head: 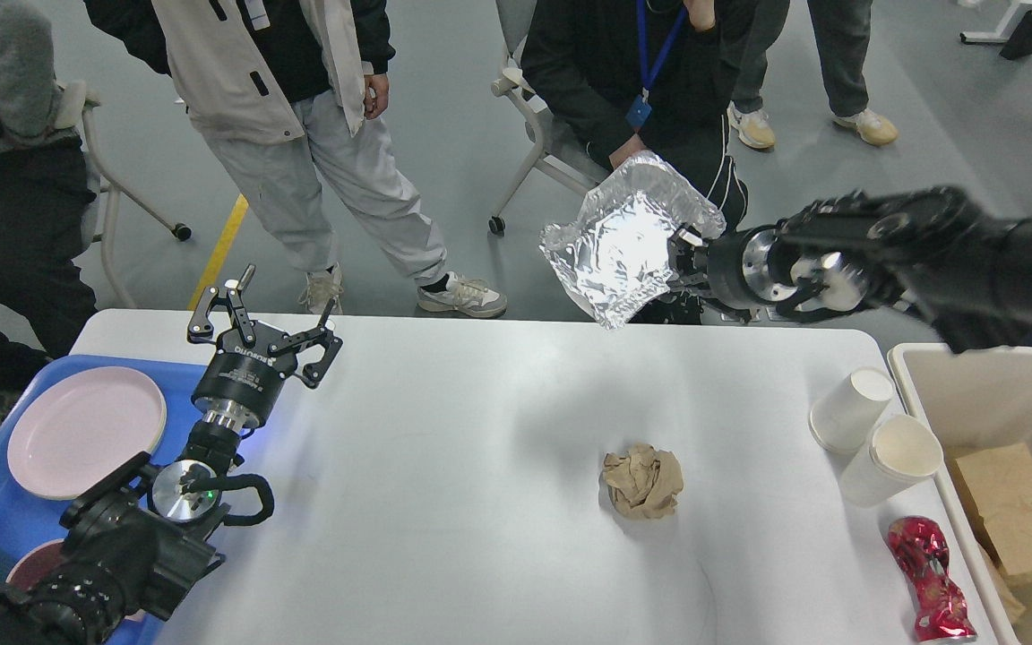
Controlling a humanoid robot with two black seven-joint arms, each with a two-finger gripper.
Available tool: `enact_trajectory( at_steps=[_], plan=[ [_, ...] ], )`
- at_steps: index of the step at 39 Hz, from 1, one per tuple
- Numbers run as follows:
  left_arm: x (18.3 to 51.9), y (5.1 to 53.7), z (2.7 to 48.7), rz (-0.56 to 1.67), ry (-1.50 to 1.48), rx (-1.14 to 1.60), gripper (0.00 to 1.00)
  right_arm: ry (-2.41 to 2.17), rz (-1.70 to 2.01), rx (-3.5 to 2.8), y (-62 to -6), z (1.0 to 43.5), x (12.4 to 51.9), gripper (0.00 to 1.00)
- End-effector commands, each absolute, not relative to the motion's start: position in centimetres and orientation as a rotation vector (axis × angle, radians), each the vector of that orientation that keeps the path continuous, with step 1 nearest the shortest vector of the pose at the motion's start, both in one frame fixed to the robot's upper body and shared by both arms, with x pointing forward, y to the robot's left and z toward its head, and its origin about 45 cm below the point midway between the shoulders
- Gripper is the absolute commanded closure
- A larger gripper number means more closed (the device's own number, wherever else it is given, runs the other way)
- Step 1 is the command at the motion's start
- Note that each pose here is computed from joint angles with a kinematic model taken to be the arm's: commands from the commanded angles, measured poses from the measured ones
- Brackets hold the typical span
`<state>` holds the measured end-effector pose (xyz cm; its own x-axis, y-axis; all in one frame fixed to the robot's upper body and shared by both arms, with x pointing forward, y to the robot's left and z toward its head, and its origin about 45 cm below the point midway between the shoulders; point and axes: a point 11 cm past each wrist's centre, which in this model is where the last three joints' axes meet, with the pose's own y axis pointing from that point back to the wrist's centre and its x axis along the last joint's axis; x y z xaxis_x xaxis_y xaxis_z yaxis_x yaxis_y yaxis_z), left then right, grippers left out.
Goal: Tidy desktop
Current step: 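Lift the foil tray and drop it into the white bin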
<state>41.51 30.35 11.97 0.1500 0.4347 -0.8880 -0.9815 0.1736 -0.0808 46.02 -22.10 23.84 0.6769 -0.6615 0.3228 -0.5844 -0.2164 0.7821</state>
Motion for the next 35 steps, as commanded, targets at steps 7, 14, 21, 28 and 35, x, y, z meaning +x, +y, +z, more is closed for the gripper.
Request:
enact_trajectory(
  at_steps=[7, 14, 21, 28, 35],
  plan=[
    [41.5, 30.4, 11.9, 1.202, 0.852, -0.815, 0.01, -0.19, 0.206, 1.917, -17.0, 34.5, 39.3, 1.0],
    [41.5, 30.4, 12.0, 1.2, 0.853, -0.816, 0.01, -0.039, 0.288, 1.795, -17.1, 34.3, 36.8, 1.0],
    [41.5, 30.4, 12.0, 1.2, 0.853, -0.817, 0.01, -0.151, 0.28, 1.649, -23.2, 32.5, 38.9, 1.0],
    [41.5, 30.4, 12.0, 1.201, 0.851, -0.815, 0.01, -0.416, 0.144, 1.544, -34.6, 29.1, 42.2, 1.0],
    [41.5, 30.5, 12.0, 1.203, 0.852, -0.816, 0.01, -0.698, 0.066, 1.338, -46.6, 25.5, 43.1, 1.0]
  ],
)
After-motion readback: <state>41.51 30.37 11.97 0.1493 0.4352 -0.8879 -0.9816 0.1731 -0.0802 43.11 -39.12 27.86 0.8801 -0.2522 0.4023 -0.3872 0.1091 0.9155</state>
